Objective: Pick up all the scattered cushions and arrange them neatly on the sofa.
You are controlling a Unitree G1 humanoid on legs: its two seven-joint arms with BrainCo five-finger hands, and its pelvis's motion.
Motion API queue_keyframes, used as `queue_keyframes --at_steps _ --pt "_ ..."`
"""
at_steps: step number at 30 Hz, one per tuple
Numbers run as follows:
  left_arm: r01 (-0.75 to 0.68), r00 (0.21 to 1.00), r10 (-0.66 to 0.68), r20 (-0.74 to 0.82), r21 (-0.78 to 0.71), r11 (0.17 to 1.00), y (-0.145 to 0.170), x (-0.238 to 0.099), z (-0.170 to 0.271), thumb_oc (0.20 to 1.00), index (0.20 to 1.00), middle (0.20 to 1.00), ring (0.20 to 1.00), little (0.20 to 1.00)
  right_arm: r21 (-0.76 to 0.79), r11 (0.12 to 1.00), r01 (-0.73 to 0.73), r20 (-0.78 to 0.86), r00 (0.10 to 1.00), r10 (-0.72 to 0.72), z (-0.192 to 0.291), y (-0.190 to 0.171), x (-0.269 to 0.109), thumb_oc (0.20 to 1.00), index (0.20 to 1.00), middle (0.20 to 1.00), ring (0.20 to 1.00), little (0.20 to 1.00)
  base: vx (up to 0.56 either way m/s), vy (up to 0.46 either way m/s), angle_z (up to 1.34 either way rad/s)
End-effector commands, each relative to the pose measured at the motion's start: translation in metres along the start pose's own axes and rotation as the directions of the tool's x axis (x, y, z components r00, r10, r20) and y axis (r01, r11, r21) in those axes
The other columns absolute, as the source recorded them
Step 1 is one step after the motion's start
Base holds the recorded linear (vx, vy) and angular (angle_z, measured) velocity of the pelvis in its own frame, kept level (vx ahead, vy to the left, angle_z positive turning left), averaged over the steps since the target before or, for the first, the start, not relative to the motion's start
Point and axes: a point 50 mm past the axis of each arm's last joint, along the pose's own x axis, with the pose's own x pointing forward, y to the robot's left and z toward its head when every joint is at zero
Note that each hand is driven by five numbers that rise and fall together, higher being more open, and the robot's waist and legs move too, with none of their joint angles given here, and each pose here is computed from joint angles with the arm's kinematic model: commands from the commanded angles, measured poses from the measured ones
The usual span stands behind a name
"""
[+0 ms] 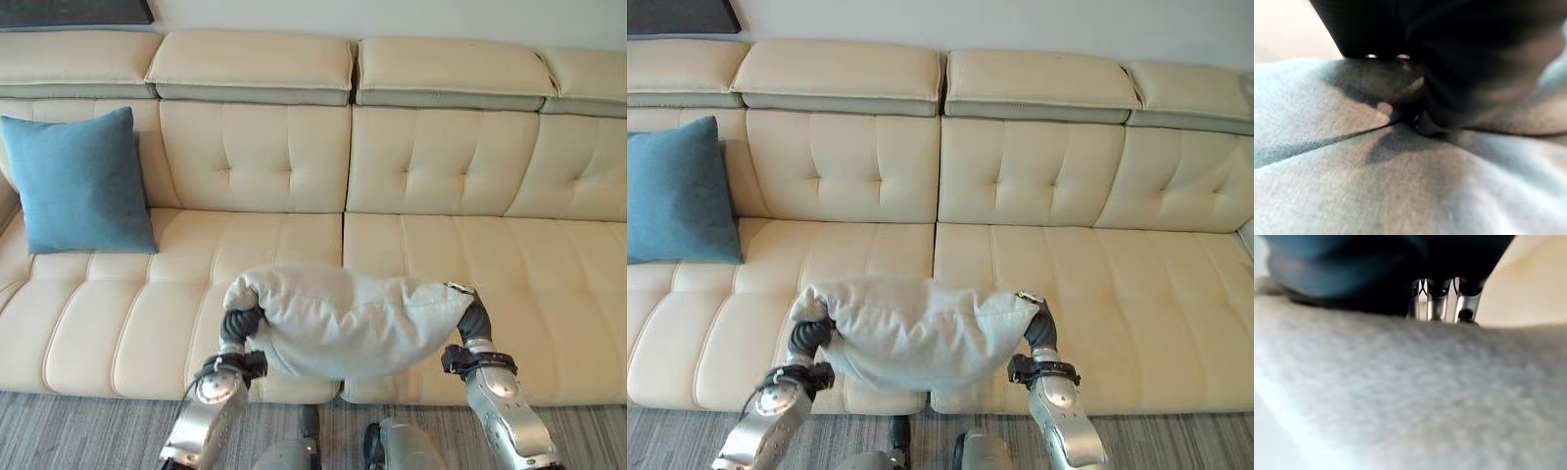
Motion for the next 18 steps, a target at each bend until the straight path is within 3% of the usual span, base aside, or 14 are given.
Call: queue_keyframes --at_steps 1,13,18 --pt "0.099 0.976 -0.087 0.201 -0.048 0.994 -0.023 -0.001 0.035 0.2 0.2 0.2 0.2 0.2 0.042 0.997 -0.068 0.15 0.987 0.061 0.028 0.024 0.012 0.2 0.2 0.2 0.2 0.2 0.12 -0.023 -0.26" --pt "0.092 0.978 -0.088 0.188 -0.01 0.996 -0.041 0.017 0.036 0.2 0.2 0.2 0.2 0.2 -0.033 0.998 -0.061 0.208 0.976 0.067 0.046 0.04 0.035 0.2 0.2 0.2 0.2 0.2 0.16 -0.073 -0.04" --pt "0.018 0.941 -0.009 0.339 -0.022 1.0 -0.061 0.052 0.088 0.2 0.2 0.2 0.2 0.2 -0.08 0.995 -0.066 0.332 0.939 0.089 0.091 0.07 0.07 0.2 0.2 0.2 0.2 0.2 0.02 -0.052 0.05"
